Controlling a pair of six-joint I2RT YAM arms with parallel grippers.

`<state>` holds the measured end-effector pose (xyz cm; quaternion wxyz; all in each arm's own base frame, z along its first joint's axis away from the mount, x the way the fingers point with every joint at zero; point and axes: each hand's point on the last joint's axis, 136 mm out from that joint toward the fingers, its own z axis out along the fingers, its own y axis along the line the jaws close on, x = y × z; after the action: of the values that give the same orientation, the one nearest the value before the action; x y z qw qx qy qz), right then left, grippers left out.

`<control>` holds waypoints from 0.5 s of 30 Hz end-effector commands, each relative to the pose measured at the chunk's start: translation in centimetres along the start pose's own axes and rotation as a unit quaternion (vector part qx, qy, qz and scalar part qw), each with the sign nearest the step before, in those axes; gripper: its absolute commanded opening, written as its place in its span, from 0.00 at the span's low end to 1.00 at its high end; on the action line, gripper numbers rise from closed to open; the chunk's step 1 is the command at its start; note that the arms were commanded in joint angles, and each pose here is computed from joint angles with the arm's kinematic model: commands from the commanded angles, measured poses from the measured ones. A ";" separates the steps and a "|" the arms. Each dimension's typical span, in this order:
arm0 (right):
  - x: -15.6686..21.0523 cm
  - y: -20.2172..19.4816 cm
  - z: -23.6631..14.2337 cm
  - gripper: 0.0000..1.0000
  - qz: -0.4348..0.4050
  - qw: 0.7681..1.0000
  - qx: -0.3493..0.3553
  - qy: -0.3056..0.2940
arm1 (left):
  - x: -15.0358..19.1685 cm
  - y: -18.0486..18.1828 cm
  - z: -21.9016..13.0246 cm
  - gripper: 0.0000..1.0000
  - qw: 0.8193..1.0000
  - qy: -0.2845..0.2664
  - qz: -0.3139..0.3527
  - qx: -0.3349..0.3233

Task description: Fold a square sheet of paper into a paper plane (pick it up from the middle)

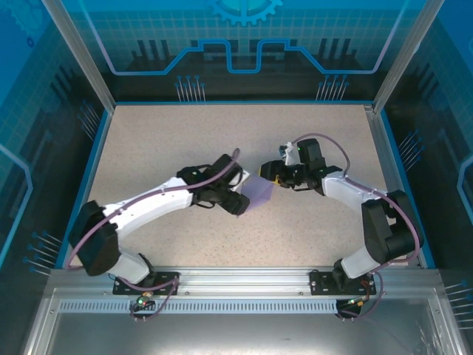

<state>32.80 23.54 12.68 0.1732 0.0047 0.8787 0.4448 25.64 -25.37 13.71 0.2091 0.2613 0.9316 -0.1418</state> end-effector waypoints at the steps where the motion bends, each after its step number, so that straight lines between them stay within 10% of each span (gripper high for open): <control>1: 0.9 1.4 1.0 0.49 -0.029 0.999 0.026 0.017 | 1.0 1.3 -1.0 0.71 0.993 -0.006 -0.112 0.027; 9: 4.3 2.4 4.7 0.32 -0.090 0.988 0.110 0.067 | 2.8 7.9 -1.2 0.71 0.953 -0.049 -0.297 0.027; 15: 6.2 0.6 6.8 0.24 -0.113 0.974 0.163 0.105 | 3.8 8.6 0.0 0.71 0.949 -0.036 -0.313 0.033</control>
<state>29.58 31.15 9.53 0.1413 -0.1031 0.9291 0.3259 27.16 -15.66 10.41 0.1817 -0.0343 0.9609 -0.2059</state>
